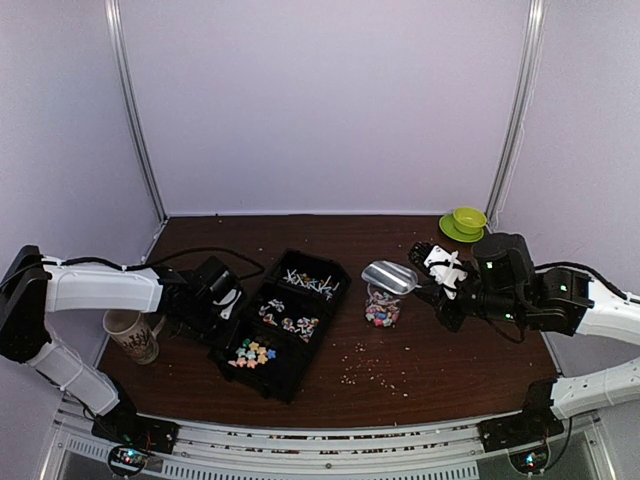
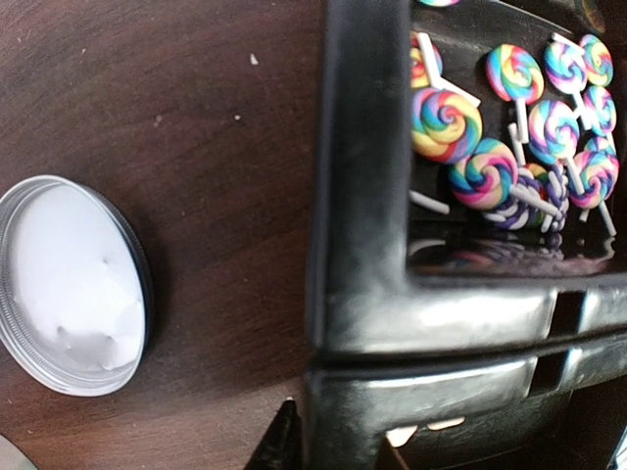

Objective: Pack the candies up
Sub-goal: Place the plate at the center of the board, then pick up the plate from the center of the board.

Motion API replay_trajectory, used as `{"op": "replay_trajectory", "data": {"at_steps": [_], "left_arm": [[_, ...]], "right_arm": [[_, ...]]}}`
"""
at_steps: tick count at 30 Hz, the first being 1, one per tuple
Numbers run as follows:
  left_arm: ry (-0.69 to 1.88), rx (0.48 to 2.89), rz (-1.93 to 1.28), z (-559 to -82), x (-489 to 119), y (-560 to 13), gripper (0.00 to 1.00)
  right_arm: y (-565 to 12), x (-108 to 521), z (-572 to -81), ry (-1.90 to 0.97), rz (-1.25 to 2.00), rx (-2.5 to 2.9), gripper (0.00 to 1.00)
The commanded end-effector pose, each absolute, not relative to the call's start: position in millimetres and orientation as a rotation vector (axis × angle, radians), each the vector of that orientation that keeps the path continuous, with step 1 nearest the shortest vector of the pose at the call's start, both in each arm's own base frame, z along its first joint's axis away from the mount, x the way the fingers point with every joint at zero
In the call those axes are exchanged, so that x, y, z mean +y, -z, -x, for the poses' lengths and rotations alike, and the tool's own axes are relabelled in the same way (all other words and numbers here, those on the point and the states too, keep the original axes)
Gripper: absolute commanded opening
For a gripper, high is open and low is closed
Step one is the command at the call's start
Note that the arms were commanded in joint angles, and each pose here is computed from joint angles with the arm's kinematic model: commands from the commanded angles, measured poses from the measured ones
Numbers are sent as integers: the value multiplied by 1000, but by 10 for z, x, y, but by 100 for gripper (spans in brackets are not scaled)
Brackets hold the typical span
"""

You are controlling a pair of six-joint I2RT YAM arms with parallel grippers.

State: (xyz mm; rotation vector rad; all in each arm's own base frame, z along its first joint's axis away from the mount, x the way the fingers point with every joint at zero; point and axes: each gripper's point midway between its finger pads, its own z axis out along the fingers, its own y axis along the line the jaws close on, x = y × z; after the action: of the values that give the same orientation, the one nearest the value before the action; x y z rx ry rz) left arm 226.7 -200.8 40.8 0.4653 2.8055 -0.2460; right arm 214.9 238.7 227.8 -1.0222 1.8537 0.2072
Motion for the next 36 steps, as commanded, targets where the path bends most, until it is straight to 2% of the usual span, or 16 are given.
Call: {"op": "replay_trajectory", "data": {"at_steps": [1,5,13,19,28,36], "left_arm": [[263,2758,-443,-2318,-2028,-522,20],[277,2721,-437,-2339,-2030,-759,28],[276,2645,-460,-2394,-2014,-1321,30],[168,2594,-546,-2693,-2120,-1606,36],[130,2638,-640,-3198,-2382,-1435,39],[155,2699,-649,-3382,-2450,-1124,40]], "right_arm": [[-2475,2397,-2181,-209,985,1818,0],[-2498,2397,-2181,-205,987,1817,0],[-2504,2397,-2181,-207,985,1818,0],[-2533,2386,-2174,-210,979,1812,0],[-2594,2380,-2147,-224,975,1798,0],[-2593,2380,-2130,-231,975,1795,0]]}}
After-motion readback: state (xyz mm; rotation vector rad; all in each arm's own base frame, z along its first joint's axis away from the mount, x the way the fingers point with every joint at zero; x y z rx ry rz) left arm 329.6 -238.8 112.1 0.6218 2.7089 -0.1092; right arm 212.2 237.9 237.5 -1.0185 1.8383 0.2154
